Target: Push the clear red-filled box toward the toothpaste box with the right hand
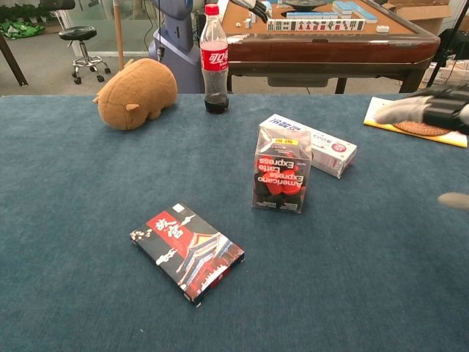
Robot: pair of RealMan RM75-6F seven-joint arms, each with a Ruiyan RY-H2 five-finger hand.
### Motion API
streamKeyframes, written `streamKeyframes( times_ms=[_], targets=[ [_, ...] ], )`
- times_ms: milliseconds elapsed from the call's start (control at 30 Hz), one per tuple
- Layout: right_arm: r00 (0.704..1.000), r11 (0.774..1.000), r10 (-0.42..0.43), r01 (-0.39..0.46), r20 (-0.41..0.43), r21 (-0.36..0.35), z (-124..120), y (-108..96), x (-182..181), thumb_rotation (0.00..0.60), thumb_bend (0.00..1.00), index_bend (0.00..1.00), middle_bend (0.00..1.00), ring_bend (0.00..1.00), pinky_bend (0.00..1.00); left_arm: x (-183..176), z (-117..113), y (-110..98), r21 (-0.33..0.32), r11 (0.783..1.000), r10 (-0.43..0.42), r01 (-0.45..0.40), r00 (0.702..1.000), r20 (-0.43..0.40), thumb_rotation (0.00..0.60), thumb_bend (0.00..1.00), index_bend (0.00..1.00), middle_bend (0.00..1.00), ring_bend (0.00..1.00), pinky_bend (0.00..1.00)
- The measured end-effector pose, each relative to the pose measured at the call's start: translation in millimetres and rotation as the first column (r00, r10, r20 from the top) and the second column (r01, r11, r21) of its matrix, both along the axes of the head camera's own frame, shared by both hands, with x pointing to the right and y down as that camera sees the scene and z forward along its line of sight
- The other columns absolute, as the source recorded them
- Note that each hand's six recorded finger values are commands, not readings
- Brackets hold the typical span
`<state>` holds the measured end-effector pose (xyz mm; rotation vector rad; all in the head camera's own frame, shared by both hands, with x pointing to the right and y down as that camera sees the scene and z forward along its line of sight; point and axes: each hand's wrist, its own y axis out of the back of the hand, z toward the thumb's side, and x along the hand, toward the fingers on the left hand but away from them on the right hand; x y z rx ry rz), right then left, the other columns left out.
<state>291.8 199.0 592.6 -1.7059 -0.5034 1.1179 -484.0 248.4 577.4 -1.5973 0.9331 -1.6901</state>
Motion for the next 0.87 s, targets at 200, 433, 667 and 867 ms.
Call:
streamKeyframes(
  times_ms=[200,433,667,867],
  targets=[
    [0.982,0.979,0.182,-0.178,-0.040,0.101,-29,5,58,0.600,0.21,0.12,0.12,0.04,0.08,9,-5,-1,0.032,0.999,0.024,-0.023,0.999,-0.028,0.600,0.02,0.55,0.62,0.48,0.59],
    [0.942,0.942,0.328,-0.321,-0.074,0.096,-33,21,110,0.600,0.21,0.12,0.12,0.05,0.08,18,-10,0,0.066,0.997,0.049,-0.046,0.997,-0.055,0.600,0.02,0.55,0.62,0.48,0.59],
    [0.922,0.921,0.382,-0.375,-0.064,0.102,-35,17,128,0.600,0.21,0.12,0.13,0.06,0.09,21,-6,0,0.048,0.997,0.055,-0.052,0.997,-0.057,0.600,0.02,0.55,0.62,0.48,0.59],
    [0.910,0.913,0.406,-0.402,-0.079,0.071,-29,14,136,0.600,0.21,0.12,0.13,0.06,0.09,24,-3,1,0.041,0.998,0.057,-0.054,0.996,-0.062,0.600,0.02,0.55,0.62,0.48,0.59]
  ],
)
